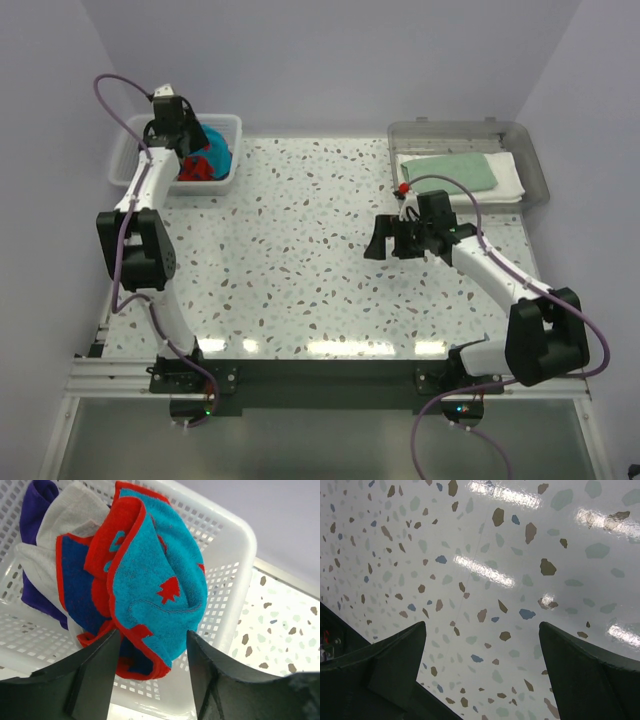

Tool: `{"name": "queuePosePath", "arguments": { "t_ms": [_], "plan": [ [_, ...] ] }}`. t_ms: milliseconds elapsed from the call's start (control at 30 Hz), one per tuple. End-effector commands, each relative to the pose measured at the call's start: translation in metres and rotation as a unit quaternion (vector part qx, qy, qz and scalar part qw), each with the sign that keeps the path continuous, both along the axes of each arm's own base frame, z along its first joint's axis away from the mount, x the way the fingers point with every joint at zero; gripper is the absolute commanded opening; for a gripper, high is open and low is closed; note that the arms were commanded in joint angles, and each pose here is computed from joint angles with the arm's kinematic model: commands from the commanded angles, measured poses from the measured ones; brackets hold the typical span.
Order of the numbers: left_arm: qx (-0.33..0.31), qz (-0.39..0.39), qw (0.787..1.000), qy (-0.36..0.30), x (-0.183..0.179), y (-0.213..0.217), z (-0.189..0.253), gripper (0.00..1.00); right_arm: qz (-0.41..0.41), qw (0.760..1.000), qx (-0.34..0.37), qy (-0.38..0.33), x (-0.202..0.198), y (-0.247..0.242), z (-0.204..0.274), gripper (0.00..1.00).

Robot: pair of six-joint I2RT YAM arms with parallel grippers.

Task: Fold and stack the towels
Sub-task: Grab crumpled towel, then move the towel to the center of the board

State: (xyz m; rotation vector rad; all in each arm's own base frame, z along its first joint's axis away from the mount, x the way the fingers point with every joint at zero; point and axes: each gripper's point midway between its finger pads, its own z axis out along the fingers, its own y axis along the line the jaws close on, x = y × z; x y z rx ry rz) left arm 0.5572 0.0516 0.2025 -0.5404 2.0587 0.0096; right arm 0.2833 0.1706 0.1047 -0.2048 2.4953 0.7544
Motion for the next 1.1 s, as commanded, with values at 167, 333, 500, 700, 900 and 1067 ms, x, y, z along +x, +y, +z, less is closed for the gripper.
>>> {"name": "queuePosePath", "arguments": {
  "t_ms": [167, 333, 500, 700, 900, 1067],
  "plan": [
    [-0.028, 0.004, 0.996, 0.08, -0.006, -0.007, -0.069, 0.43, 0.004, 1.0, 0.008, -0.012, -0.003, 0.001, 0.007, 0.99],
    [-0.032, -0.018, 0.998, 0.046, -0.003, -0.015, -0.04, 0.0, 0.003, 1.0, 0.009, -0.021, -0.003, 0.001, 0.013, 0.99],
    [-0.017, -0.063, 0.996, -0.054, -0.008, -0.043, 0.065, 0.0, 0.0, 0.999, 0.006, -0.042, -0.002, -0.002, 0.026, 0.98],
    [-0.033, -0.174, 0.971, -0.162, -0.041, -0.137, 0.19, 0.0, -0.016, 0.996, -0.024, -0.087, 0.003, -0.016, 0.051, 0.99],
    [-0.089, -0.3, 0.928, -0.202, -0.12, -0.232, 0.233, 0.0, -0.038, 0.987, -0.037, -0.154, 0.006, -0.029, 0.094, 0.99],
    [-0.127, -0.434, 0.884, -0.116, -0.225, -0.315, 0.152, 0.05, -0.054, 0.981, -0.025, -0.184, -0.001, -0.033, 0.117, 0.99]
  ]
}}
